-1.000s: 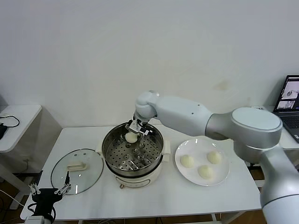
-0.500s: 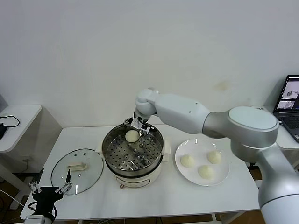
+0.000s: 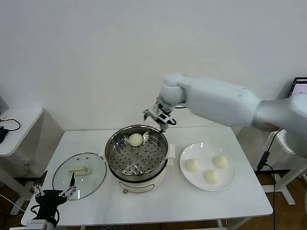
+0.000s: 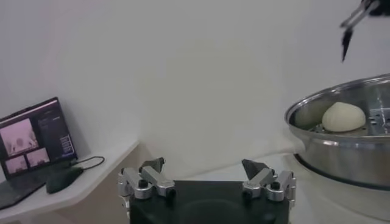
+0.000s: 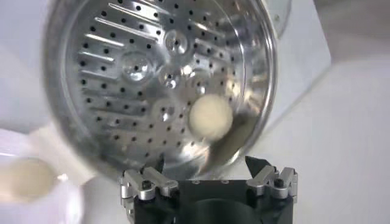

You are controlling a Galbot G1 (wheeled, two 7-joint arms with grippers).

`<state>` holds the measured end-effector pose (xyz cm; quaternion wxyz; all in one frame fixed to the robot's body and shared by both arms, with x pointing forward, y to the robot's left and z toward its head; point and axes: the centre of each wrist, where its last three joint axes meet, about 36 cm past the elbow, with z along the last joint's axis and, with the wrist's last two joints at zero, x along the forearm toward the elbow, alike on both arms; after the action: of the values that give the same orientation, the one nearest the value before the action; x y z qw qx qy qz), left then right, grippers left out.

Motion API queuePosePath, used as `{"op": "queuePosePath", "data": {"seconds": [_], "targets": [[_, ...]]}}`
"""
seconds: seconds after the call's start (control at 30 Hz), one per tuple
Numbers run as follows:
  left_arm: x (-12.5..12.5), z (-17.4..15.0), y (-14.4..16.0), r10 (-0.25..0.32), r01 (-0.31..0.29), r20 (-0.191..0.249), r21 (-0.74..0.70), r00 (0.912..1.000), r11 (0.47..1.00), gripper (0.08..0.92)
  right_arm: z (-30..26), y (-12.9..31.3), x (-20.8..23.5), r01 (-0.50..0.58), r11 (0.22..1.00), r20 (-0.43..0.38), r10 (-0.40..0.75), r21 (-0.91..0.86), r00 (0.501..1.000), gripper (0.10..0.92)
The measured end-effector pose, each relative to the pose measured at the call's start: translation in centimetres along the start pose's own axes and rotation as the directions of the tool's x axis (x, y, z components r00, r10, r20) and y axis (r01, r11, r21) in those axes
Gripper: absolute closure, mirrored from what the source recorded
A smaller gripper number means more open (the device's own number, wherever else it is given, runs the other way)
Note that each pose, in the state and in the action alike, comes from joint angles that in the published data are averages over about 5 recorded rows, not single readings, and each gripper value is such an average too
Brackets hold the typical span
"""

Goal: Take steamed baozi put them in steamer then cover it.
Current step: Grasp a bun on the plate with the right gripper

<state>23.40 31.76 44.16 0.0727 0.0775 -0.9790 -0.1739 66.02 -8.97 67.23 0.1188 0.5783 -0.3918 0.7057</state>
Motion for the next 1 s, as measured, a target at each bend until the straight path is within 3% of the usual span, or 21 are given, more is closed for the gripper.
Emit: {"op": "queuePosePath", "data": {"seconds": [0.43, 0.7, 1.0], "targets": [[-0.8, -0.1, -0.6, 0.042, -0.042, 0.011, -0.013, 0.9991, 0.999, 0.177, 7.0, 13.1, 2.7, 0.022, 0.93, -0.073, -0.052, -0.366, 0.996, 0.2], [-1.2, 0.4, -0.4, 0.042, -0.043, -0.001, -0.021, 0.9991, 0.999, 0.177, 8.3, 18.0, -0.7, 0.056, 0.879, -0.069, -0.101, -0.474, 0.992, 0.2], [-1.2, 0.7, -0.3, 0.032, -0.033, -0.013, -0.028, 0.9994, 0.999, 0.177, 8.6, 20.3, -5.9, 0.105, 0.843, -0.04, -0.148, -0.528, 0.988, 0.2]]}}
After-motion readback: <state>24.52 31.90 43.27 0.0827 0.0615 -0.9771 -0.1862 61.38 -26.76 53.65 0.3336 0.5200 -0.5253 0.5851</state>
